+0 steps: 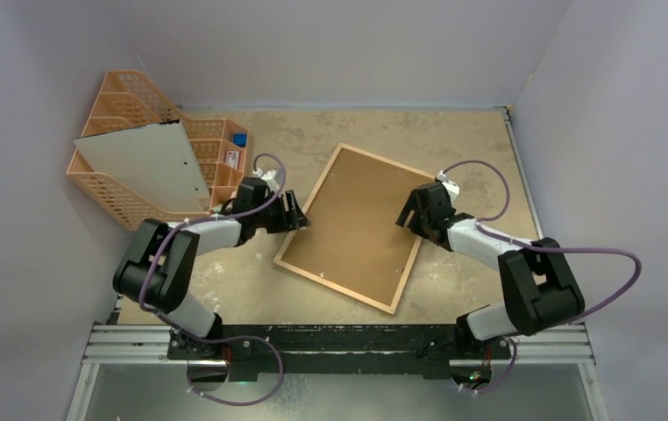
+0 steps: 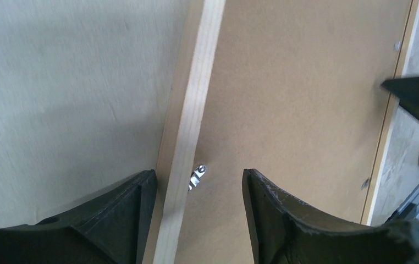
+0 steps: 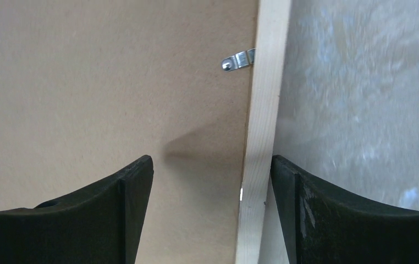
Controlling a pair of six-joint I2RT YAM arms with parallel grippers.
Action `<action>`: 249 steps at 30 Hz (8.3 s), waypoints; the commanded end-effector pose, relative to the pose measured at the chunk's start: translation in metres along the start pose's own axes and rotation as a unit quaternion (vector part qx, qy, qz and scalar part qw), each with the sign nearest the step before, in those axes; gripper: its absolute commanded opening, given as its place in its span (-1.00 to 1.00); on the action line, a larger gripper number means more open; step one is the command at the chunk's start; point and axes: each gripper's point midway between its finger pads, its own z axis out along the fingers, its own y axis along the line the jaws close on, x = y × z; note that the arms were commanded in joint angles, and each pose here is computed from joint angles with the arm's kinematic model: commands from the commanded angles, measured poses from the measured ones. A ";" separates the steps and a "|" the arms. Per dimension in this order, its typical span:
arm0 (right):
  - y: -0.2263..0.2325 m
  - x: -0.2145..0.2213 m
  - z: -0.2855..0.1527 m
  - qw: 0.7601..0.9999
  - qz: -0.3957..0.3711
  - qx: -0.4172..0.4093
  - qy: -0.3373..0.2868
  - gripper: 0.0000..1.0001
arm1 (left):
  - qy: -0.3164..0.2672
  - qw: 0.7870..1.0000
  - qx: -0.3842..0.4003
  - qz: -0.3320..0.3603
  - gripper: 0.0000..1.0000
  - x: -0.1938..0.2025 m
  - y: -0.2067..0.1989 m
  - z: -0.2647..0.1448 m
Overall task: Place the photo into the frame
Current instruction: Adjust the photo frame at the center of the board, then install the photo frame at the center of the board.
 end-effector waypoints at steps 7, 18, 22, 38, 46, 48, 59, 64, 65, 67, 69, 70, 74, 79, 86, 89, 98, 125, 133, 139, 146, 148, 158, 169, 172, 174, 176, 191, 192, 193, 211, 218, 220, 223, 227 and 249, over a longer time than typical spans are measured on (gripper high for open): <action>0.046 -0.023 0.023 0.995 0.000 -0.101 -0.004 0.59 | 0.043 0.999 -0.013 0.014 0.21 0.060 -0.033 -0.023; 0.024 -0.033 0.026 0.999 0.028 -0.043 -0.015 0.60 | 0.059 0.990 -0.110 0.070 0.32 0.059 -0.004 -0.045; 0.008 -0.026 0.023 0.999 0.031 -0.014 -0.014 0.60 | 0.067 0.984 -0.138 0.090 0.33 0.053 0.002 -0.046; 0.020 -0.020 -0.005 0.997 0.041 -0.070 -0.003 0.52 | 0.087 0.983 -0.128 0.094 -0.05 0.059 -0.004 -0.033; 0.019 -0.012 -0.001 0.996 0.043 -0.073 0.010 0.50 | 0.091 0.979 -0.145 0.112 0.05 0.060 -0.002 -0.031; 0.019 -0.010 0.000 0.996 0.043 -0.072 0.012 0.50 | 0.091 0.977 -0.149 0.119 0.05 0.060 -0.002 -0.030; 0.016 -0.002 0.006 0.996 0.042 -0.068 0.025 0.47 | 0.081 0.966 -0.196 0.147 -0.42 0.057 0.004 -0.030; 0.015 0.003 0.008 0.996 0.043 -0.069 0.032 0.46 | 0.083 0.964 -0.200 0.156 -0.60 0.060 0.004 -0.028; 0.015 0.004 0.008 0.996 0.043 -0.070 0.032 0.46 | 0.083 0.963 -0.200 0.159 -0.65 0.060 0.004 -0.027; 0.014 0.006 0.009 0.996 0.044 -0.069 0.035 0.46 | 0.081 0.962 -0.204 0.165 -0.73 0.060 0.003 -0.027; 0.013 0.007 0.009 0.996 0.044 -0.070 0.037 0.46 | 0.078 0.960 -0.208 0.170 -0.79 0.060 0.003 -0.028; 0.013 0.007 0.010 0.996 0.044 -0.070 0.036 0.45 | 0.077 0.959 -0.211 0.171 -0.84 0.059 0.003 -0.028; 0.013 0.008 0.010 0.996 0.044 -0.070 0.038 0.45 | 0.072 0.957 -0.218 0.177 -1.00 0.057 0.004 -0.029; 0.013 0.010 0.011 0.996 0.045 -0.070 0.040 0.45 | 0.072 0.956 -0.222 0.181 -1.00 0.057 0.005 -0.031; 0.012 0.012 0.012 0.996 0.045 -0.069 0.042 0.44 | 0.093 0.948 -0.221 0.208 -1.00 0.057 0.003 -0.036; 0.012 0.012 0.011 0.996 0.045 -0.070 0.042 0.44 | 0.115 0.946 -0.208 0.222 -1.00 0.058 -0.004 -0.036; 0.014 0.014 0.013 0.995 0.045 -0.076 0.047 0.44 | 0.158 0.924 -0.221 0.270 -1.00 0.064 -0.005 -0.037; 0.002 -0.038 -0.038 0.997 0.034 -0.041 -0.049 0.78 | 0.037 0.966 -0.156 0.204 0.09 0.032 -0.059 -0.055; 0.056 -0.031 -0.071 0.978 0.023 -0.206 -0.036 0.55 | -0.004 0.975 -0.192 0.111 0.10 0.046 -0.032 -0.063; 0.132 0.017 -0.116 0.920 0.063 -0.385 0.040 0.26 | -0.020 0.979 -0.201 0.034 -0.23 0.067 -0.010 -0.062; 0.185 0.086 -0.113 0.897 0.086 -0.410 0.142 -0.01 | -0.010 0.988 -0.151 0.010 -0.33 0.090 -0.009 -0.064; 0.198 0.100 -0.111 0.895 0.085 -0.410 0.154 -0.12 | -0.001 0.991 -0.130 0.008 -0.41 0.096 -0.012 -0.060; 0.243 0.146 -0.087 0.900 0.076 -0.385 0.191 -0.33 | 0.027 0.993 -0.118 0.010 -0.84 0.113 -0.009 -0.057; 0.244 0.159 -0.050 0.936 0.075 -0.300 0.171 -0.23 | 0.037 0.990 -0.134 0.016 -1.00 0.117 -0.002 -0.058; 0.238 0.167 -0.041 0.941 0.075 -0.276 0.182 -0.21 | 0.039 0.990 -0.137 0.016 -1.00 0.118 0.000 -0.057; 0.237 0.172 -0.036 0.941 0.075 -0.269 0.190 -0.22 | 0.040 0.989 -0.139 0.016 -1.00 0.119 0.001 -0.057; 0.236 0.175 -0.033 0.942 0.075 -0.265 0.193 -0.23 | 0.042 0.989 -0.138 0.016 -1.00 0.120 0.001 -0.057; 0.236 0.186 -0.031 0.919 0.106 -0.322 0.201 -0.26 | 0.075 0.990 -0.120 0.007 -1.00 0.137 0.000 -0.053; 0.237 0.185 -0.032 0.916 0.111 -0.332 0.198 -0.27 | 0.079 0.990 -0.120 0.005 -1.00 0.140 0.001 -0.053; 0.238 0.183 -0.032 0.913 0.118 -0.337 0.196 -0.27 | 0.083 0.989 -0.121 0.004 -1.00 0.142 0.002 -0.053; 0.266 0.118 -0.072 0.867 0.138 -0.475 0.066 -0.48 | 0.104 0.982 -0.155 0.015 -1.00 0.154 0.020 -0.056; 0.275 0.096 -0.090 0.848 0.133 -0.512 0.035 -0.49 | 0.100 0.980 -0.172 0.025 -1.00 0.151 0.026 -0.056; 0.271 0.101 -0.078 0.867 0.132 -0.478 0.046 -0.48 | 0.098 0.979 -0.174 0.027 -1.00 0.149 0.026 -0.057; 0.259 0.109 -0.062 0.892 0.133 -0.427 0.063 -0.41 | 0.093 0.980 -0.172 0.027 -1.00 0.146 0.024 -0.056; 0.243 0.120 -0.043 0.922 0.120 -0.358 0.080 -0.28 | 0.088 0.982 -0.168 0.024 -1.00 0.143 0.022 -0.054; 0.240 0.151 -0.028 0.924 0.115 -0.336 0.140 -0.36 | 0.090 0.983 -0.156 0.025 -1.00 0.143 0.017 -0.050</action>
